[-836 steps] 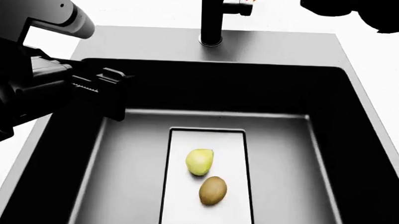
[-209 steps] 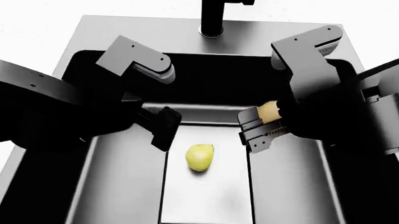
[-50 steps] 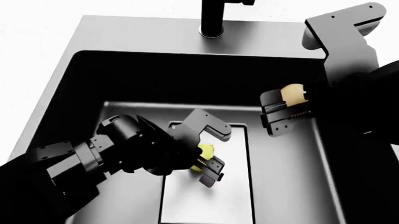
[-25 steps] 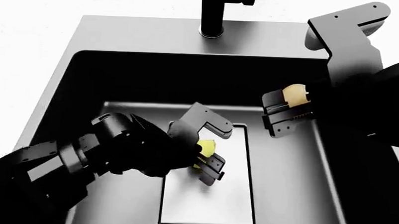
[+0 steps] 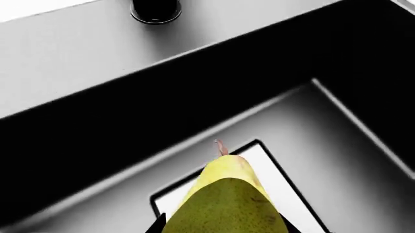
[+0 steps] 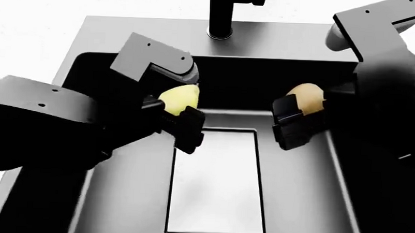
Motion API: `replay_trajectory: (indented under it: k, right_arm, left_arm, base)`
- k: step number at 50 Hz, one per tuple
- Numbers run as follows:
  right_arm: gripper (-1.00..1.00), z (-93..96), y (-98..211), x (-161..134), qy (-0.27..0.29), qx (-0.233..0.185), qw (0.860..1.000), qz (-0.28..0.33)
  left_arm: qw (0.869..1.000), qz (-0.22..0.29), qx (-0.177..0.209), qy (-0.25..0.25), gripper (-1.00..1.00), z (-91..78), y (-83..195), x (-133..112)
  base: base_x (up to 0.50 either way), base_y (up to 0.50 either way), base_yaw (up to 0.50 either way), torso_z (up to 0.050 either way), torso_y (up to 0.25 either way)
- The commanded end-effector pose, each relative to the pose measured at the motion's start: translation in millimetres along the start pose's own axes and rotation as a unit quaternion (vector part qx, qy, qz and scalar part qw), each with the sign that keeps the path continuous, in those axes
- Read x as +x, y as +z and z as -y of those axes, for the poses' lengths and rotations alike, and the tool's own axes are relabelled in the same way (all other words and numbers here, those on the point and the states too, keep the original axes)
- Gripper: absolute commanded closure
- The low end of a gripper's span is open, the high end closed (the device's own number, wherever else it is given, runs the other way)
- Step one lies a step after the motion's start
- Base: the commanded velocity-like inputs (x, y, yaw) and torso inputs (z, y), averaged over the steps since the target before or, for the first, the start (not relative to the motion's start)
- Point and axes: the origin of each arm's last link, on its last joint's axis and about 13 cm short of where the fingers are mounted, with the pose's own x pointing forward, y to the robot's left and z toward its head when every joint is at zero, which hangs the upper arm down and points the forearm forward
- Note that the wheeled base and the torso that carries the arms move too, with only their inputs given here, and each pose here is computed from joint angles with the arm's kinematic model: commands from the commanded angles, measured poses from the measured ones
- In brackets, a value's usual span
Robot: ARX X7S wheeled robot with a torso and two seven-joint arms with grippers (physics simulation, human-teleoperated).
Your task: Pick up the fruits and vegetables and place them in the sink. Turn on the sink faucet to wash them. Then turn the sink off and put them in the tray.
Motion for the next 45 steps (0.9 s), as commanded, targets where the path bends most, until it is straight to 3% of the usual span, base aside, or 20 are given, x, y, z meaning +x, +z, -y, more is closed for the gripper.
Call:
replay_trajectory:
  k: [1, 10, 19, 45]
  right_arm:
    - [1.00, -3.7, -9, -15, 0.004, -0.007, 1.000, 0.029]
    - [1.00, 2.8, -14, -27, 0.005, 0.008, 0.999, 0.051]
    - [1.00, 7.1, -19, -30, 0.001, 0.023, 0.998, 0.066]
    - [1.00, 11.3, -39, -41, -0.006, 0.031, 0.996, 0.080]
  left_arm:
    - [0.998, 0.059, -0.013, 0.025, 1.00, -7.8, 6, -51]
    - [0.996, 0.071, -0.034, 0.038, 1.00, -20.3, 1, -66]
    - [0.995, 0.088, -0.034, 0.033, 1.00, -16.1, 0, -86]
    - [0.993, 0.096, -0.053, 0.034, 1.00, -20.6, -13, -102]
  base:
    - [0.00, 0.00, 0.00, 0.000, 0.000]
    - [0.00, 0.00, 0.00, 0.000, 0.133]
    - [0.00, 0.00, 0.00, 0.000, 0.250]
    - [0.00, 0.00, 0.00, 0.000, 0.250]
